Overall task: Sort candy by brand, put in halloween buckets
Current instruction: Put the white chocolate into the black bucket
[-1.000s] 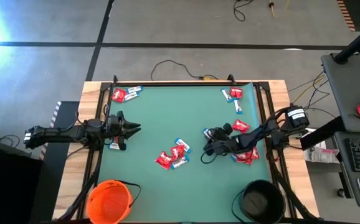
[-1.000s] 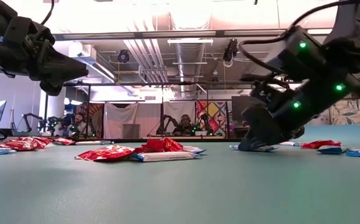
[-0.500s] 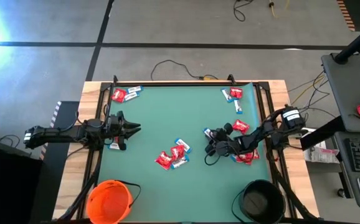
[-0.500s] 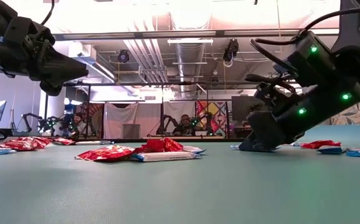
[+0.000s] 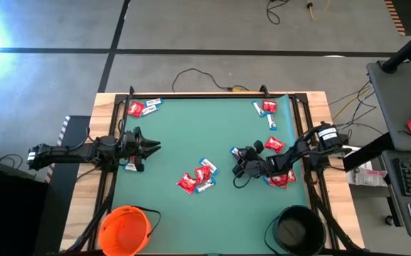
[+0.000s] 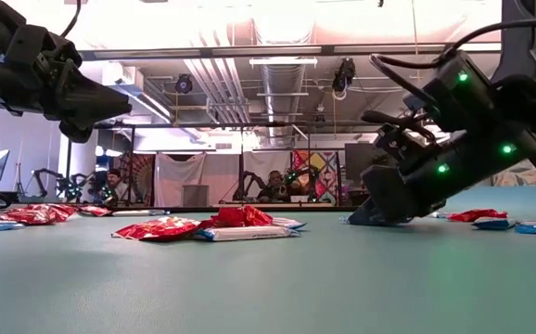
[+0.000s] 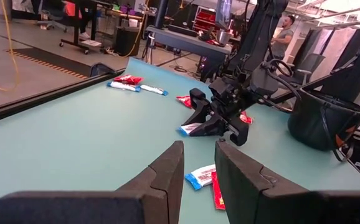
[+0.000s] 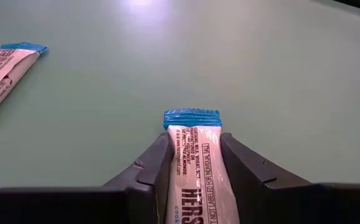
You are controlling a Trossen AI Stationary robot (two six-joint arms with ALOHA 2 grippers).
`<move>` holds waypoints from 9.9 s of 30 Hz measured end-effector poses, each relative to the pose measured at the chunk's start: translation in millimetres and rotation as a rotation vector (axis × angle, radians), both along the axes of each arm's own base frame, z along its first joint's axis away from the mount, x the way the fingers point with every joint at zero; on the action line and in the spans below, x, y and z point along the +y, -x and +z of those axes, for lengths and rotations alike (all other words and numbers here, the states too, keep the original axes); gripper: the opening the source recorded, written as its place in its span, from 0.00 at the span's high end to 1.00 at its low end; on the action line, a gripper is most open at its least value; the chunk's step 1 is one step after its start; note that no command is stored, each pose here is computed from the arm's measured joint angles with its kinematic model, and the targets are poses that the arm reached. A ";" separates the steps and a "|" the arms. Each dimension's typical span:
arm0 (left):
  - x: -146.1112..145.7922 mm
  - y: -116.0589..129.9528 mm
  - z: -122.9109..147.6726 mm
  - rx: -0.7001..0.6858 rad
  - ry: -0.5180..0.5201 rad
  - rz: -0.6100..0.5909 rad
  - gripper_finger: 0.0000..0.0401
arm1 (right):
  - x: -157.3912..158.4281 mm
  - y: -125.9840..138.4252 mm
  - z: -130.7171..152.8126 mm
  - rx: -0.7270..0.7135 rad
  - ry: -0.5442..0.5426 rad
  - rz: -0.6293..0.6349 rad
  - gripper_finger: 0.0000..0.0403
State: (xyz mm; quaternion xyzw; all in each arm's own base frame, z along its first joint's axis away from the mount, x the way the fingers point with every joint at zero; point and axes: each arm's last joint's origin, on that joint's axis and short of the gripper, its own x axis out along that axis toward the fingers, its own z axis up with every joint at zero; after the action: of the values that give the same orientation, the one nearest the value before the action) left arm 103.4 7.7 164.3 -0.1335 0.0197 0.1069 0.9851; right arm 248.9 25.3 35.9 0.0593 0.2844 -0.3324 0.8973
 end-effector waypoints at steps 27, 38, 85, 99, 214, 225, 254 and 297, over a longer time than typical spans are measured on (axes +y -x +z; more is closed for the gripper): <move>0.0 -0.1 -0.2 0.002 0.000 0.000 0.81 | 74.8 2.0 231.8 0.089 -0.307 0.453 0.72; 0.0 -0.2 -0.3 0.003 0.000 0.000 0.81 | 186.9 57.1 272.8 0.300 -0.791 0.407 0.72; 0.0 -0.2 -0.3 0.003 0.000 0.000 0.81 | 154.7 95.1 279.6 0.570 -0.815 -0.123 0.34; 0.0 -0.2 -0.3 0.003 0.000 0.001 0.81 | 53.8 53.7 226.7 0.157 -0.726 -0.761 0.37; 0.0 -0.2 -0.2 0.003 0.000 0.000 0.81 | 16.4 14.9 14.3 -0.057 -0.054 0.396 0.74; 0.0 -0.2 -0.3 0.003 0.000 0.000 0.81 | 26.1 -1.0 124.3 0.142 -0.077 0.393 0.73; 0.0 -0.3 -0.4 0.004 0.000 0.000 0.81 | 233.3 95.8 281.5 0.400 -0.725 0.296 0.73; 0.0 -0.3 -0.4 0.005 0.000 0.000 0.81 | 51.3 46.3 226.0 0.287 -0.941 -0.635 0.36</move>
State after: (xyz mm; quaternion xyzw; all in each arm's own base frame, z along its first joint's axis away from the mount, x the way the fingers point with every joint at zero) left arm 103.7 7.7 163.9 -0.1334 0.0221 0.1074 0.9850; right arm 202.6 76.6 261.9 0.4882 0.4884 -0.4276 0.5834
